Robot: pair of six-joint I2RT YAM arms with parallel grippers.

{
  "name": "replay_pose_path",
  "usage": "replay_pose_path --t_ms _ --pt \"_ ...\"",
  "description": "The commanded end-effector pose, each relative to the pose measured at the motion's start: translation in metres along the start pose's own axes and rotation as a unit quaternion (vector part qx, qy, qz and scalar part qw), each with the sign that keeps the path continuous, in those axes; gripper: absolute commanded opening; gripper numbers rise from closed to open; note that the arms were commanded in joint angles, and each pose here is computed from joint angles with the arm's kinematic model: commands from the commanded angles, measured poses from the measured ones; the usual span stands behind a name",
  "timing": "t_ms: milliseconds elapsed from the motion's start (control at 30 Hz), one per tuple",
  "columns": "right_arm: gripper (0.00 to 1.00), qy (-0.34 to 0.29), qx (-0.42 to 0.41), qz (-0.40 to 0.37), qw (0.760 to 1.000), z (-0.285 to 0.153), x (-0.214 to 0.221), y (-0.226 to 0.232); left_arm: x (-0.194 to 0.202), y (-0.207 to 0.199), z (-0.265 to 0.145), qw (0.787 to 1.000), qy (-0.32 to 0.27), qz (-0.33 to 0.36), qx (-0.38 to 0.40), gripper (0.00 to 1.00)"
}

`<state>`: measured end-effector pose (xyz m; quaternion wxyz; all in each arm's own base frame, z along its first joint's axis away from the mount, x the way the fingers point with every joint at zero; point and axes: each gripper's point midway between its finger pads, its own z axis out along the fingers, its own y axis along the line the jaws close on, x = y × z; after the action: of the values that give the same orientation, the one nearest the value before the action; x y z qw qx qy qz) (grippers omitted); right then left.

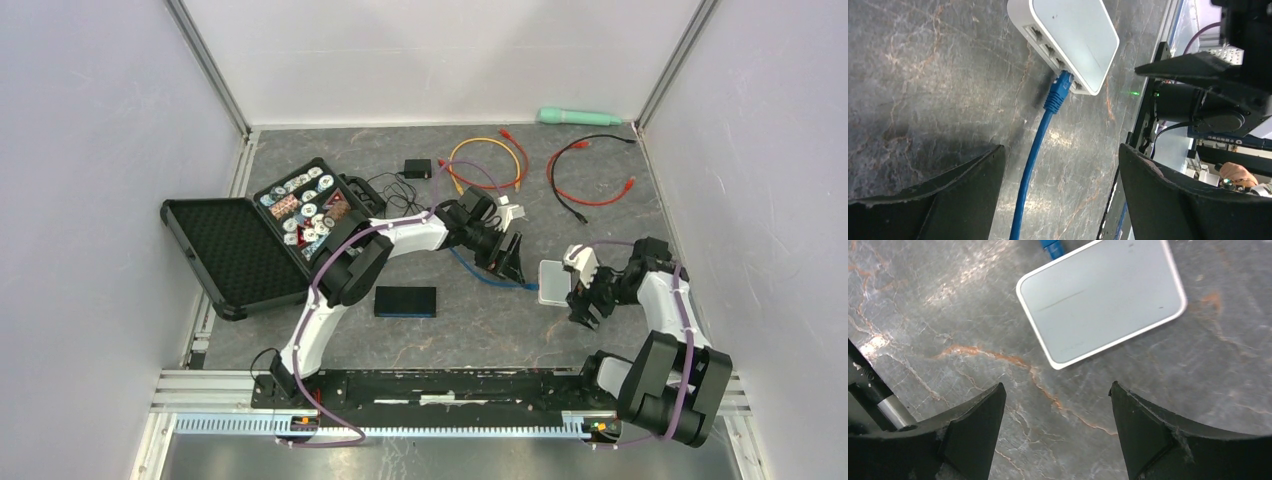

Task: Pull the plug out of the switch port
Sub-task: Pull the connector from the switch port.

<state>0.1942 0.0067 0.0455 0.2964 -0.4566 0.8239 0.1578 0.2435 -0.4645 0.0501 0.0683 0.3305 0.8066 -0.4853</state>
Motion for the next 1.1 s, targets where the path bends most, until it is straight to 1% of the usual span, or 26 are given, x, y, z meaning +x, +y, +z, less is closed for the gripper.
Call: replay_pose_path --t_ms 0,233,433,567,700,833,1067 --pt "0.83 0.0 -0.056 -0.039 0.998 0.008 0.012 0.027 -0.025 -0.026 0.009 0.999 -0.022 0.006 0.041 0.89" --pt "0.79 -0.017 -0.024 -0.025 0.999 0.018 0.01 0.014 -0.022 -0.016 0.027 0.999 -0.013 -0.003 0.039 0.88" --pt "0.73 -0.024 0.002 0.001 1.0 0.027 0.012 -0.001 -0.013 -0.004 0.041 0.999 0.0 -0.018 0.04 0.87" --pt "0.68 -0.026 0.006 0.014 1.0 0.03 0.012 -0.006 -0.003 -0.005 0.052 0.998 0.015 -0.028 0.049 0.85" --pt "0.65 -0.029 0.019 0.018 0.999 0.03 0.01 -0.012 0.01 -0.007 0.064 0.997 0.032 -0.032 0.055 0.83" --pt "0.62 -0.03 0.033 0.027 0.999 0.03 0.009 -0.018 0.023 -0.008 0.072 0.996 0.048 -0.044 0.063 0.79" --pt "0.58 -0.033 0.032 0.026 0.999 0.031 0.007 -0.017 0.029 -0.006 0.078 0.992 0.047 -0.082 0.078 0.77"
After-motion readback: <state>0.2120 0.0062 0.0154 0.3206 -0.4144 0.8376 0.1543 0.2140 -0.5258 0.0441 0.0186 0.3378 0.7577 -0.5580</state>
